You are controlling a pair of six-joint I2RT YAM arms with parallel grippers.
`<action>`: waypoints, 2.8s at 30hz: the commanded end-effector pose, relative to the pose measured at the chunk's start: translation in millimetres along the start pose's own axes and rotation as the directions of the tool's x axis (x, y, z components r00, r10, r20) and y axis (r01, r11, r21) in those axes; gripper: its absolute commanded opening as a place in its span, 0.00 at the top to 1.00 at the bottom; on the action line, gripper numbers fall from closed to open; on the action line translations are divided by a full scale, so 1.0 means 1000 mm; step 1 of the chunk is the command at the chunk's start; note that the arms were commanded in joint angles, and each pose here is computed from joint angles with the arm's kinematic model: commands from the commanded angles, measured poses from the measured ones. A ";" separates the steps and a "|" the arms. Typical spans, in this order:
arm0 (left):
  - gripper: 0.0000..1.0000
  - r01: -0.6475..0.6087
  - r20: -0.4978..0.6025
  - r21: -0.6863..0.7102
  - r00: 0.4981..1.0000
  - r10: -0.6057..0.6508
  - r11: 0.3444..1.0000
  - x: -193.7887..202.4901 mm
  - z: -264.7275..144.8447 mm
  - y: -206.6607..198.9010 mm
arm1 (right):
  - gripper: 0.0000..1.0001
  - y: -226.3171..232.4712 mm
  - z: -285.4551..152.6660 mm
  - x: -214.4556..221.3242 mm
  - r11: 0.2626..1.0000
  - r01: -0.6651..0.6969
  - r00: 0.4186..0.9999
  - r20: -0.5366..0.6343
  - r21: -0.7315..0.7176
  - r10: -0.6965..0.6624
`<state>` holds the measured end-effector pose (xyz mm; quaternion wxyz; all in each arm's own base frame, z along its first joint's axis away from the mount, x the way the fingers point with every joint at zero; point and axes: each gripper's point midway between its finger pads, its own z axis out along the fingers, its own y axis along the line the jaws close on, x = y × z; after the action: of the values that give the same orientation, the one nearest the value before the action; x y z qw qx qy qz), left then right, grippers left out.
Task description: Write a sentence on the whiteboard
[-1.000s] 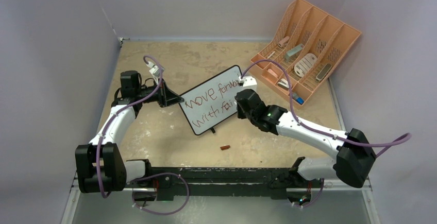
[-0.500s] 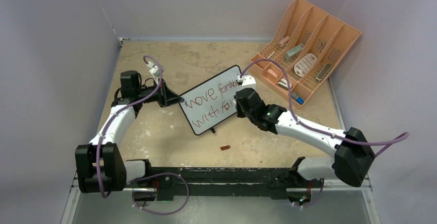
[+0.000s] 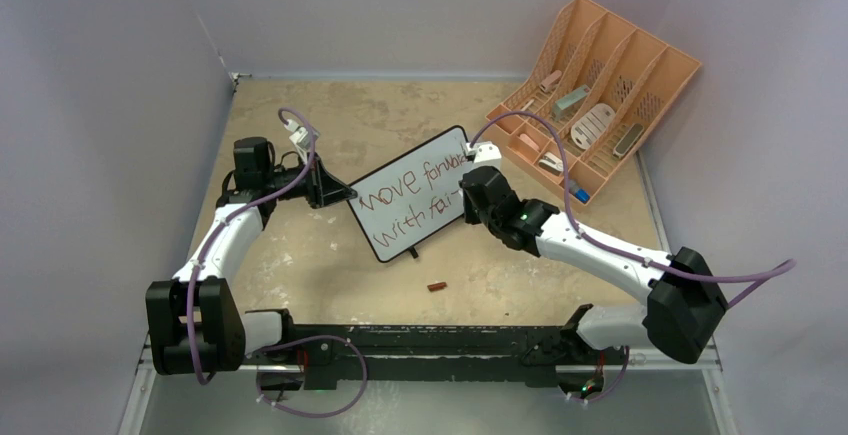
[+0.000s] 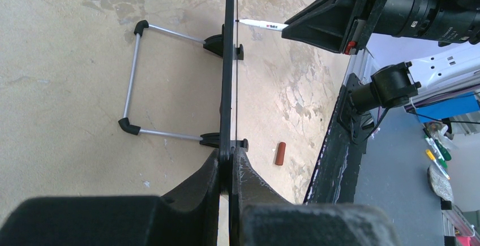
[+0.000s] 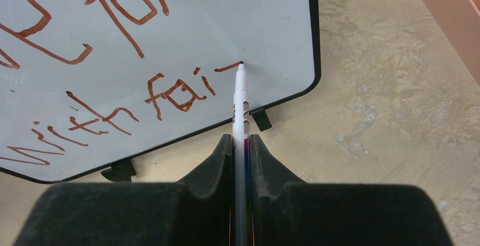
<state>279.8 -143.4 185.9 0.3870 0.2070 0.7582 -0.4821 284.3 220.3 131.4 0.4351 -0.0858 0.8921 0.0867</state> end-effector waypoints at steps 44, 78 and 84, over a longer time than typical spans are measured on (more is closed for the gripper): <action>1.00 -0.062 0.023 -0.003 0.998 0.062 0.998 -0.011 -0.003 -0.001 | 1.00 0.013 -0.004 -0.023 0.998 -0.003 0.999 0.049 -0.067 0.006; 1.00 -0.062 0.023 -0.005 0.998 0.062 0.998 -0.011 -0.003 -0.001 | 1.00 0.006 -0.003 0.004 0.998 -0.042 0.999 -0.030 -0.040 0.040; 1.00 -0.064 0.024 -0.004 0.998 0.064 0.998 -0.011 -0.003 -0.001 | 1.00 0.008 -0.010 -0.009 0.998 -0.040 0.999 0.008 -0.057 0.041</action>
<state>279.8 -143.4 185.9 0.3869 0.2069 0.7583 -0.4822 271.2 224.7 121.7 0.4028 -0.0894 0.9042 0.1100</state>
